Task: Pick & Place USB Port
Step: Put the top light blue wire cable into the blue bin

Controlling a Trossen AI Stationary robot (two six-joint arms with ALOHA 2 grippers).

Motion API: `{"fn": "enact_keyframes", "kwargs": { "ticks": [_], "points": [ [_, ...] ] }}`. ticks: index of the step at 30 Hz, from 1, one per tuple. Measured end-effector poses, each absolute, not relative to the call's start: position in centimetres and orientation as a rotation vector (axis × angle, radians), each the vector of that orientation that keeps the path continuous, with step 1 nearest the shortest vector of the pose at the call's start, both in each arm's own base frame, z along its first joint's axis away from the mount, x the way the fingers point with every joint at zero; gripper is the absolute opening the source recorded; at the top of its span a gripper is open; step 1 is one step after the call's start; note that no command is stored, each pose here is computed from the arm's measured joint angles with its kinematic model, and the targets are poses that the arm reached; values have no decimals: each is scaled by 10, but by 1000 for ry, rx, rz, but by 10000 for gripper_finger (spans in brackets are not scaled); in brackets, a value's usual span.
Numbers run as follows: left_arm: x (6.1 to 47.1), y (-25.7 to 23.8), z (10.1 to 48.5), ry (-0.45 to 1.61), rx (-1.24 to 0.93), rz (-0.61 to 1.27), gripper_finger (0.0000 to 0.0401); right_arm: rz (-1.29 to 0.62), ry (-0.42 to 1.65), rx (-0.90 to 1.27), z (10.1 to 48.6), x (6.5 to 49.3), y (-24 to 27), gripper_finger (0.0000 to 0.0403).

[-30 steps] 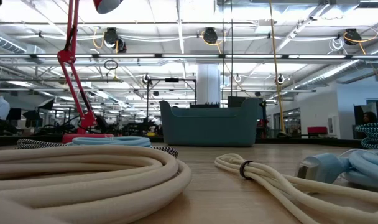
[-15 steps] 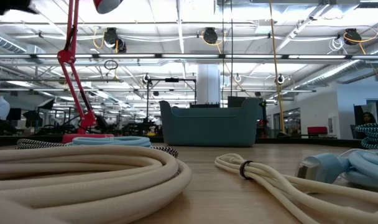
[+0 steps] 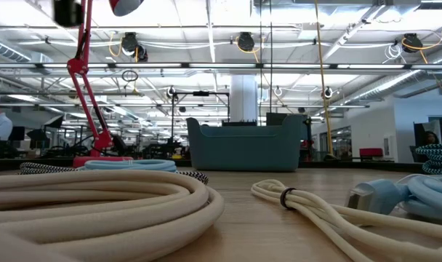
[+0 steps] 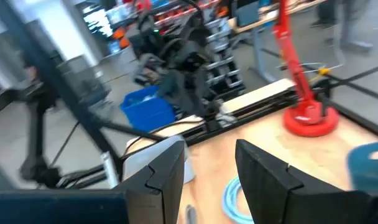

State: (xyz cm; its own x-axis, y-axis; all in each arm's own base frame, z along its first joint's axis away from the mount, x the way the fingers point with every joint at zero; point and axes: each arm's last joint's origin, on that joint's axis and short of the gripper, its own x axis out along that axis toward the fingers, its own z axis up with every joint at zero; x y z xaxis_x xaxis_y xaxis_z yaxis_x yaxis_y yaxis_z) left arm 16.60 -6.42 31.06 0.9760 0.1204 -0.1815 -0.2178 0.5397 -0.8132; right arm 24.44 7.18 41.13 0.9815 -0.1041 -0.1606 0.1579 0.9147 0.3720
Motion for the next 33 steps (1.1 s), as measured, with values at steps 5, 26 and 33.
{"fn": "enact_keyframes", "kwargs": {
  "ticks": [5,26,33],
  "points": [
    [175,-47,321,54,-869,122,115,-275,104,383,410,245,68,134],
    [212,-18,291,330,-551,-93,115,-337,291,380,355,309,56,134],
    [221,-21,253,636,-518,-75,115,-315,302,405,351,315,55,134]
  ]
}}
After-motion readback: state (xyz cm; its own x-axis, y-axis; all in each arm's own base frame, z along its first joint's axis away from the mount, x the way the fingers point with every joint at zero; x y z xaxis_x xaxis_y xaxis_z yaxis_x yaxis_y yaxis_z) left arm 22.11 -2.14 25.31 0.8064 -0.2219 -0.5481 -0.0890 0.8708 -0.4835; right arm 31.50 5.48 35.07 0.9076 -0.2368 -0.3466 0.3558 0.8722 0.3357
